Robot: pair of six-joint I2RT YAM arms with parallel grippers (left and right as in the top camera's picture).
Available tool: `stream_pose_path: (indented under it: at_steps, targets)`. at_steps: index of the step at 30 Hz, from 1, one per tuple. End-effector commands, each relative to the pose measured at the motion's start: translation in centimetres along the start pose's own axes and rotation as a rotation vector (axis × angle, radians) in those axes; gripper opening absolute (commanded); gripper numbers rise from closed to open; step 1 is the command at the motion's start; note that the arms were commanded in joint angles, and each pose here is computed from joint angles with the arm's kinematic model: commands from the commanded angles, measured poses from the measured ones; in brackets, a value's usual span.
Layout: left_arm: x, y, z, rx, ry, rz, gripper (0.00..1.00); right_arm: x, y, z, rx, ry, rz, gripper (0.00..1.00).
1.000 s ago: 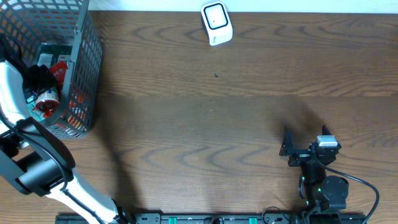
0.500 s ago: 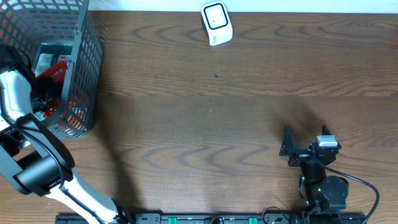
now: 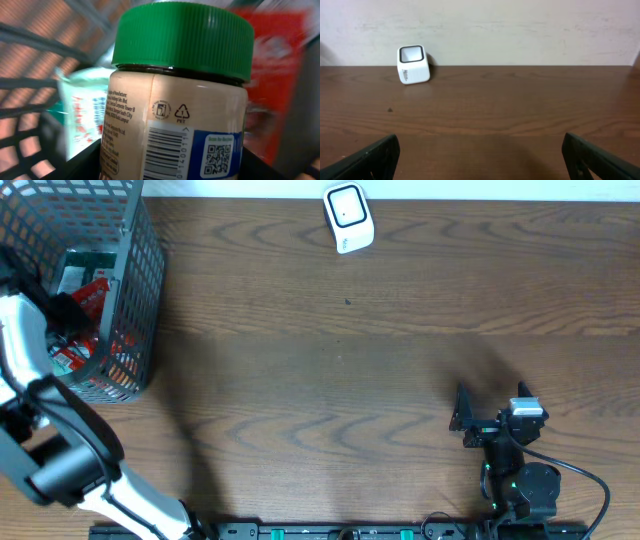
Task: Scan the item barcode
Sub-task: 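Lift the jar out and carry it toward the white scanner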
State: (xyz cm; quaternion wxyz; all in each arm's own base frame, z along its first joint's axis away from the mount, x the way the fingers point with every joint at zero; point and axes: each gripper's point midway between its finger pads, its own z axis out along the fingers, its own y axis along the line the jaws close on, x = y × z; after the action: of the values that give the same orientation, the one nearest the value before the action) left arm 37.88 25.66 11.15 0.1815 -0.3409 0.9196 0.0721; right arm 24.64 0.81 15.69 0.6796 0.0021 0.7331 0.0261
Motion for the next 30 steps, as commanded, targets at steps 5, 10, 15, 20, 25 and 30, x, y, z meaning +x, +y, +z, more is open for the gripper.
stream_pose_path:
  at_steps: [5, 10, 15, 20, 25, 30]
  targets:
    - [-5.2, 0.0, -13.4, 0.054, -0.361, -0.052, 0.56, 0.0, -0.1, 0.0, 0.003, 0.0, -0.004, 0.99]
    - [-5.0, -1.9, -21.0, 0.167, -0.511, -0.046, 0.56, 0.0, -0.1, 0.0, 0.003, 0.0, -0.004, 0.99]
    - [-2.1, -5.3, -26.6, 0.307, -0.563, 0.001, 0.56, 0.0, -0.1, 0.0, 0.003, 0.0, -0.004, 0.99]
    - [2.6, -9.3, -28.9, 0.398, -0.499, 0.087, 0.56, 0.0, -0.1, 0.0, 0.003, 0.0, -0.004, 0.99]
    - [7.4, -13.0, -28.3, 0.456, -0.342, 0.167, 0.55, 0.0, -0.1, 0.0, 0.003, 0.0, -0.004, 0.99]
    - [11.6, -16.3, -27.7, 0.49, -0.216, 0.272, 0.55, 0.0, -0.1, 0.0, 0.003, 0.0, -0.004, 0.99]
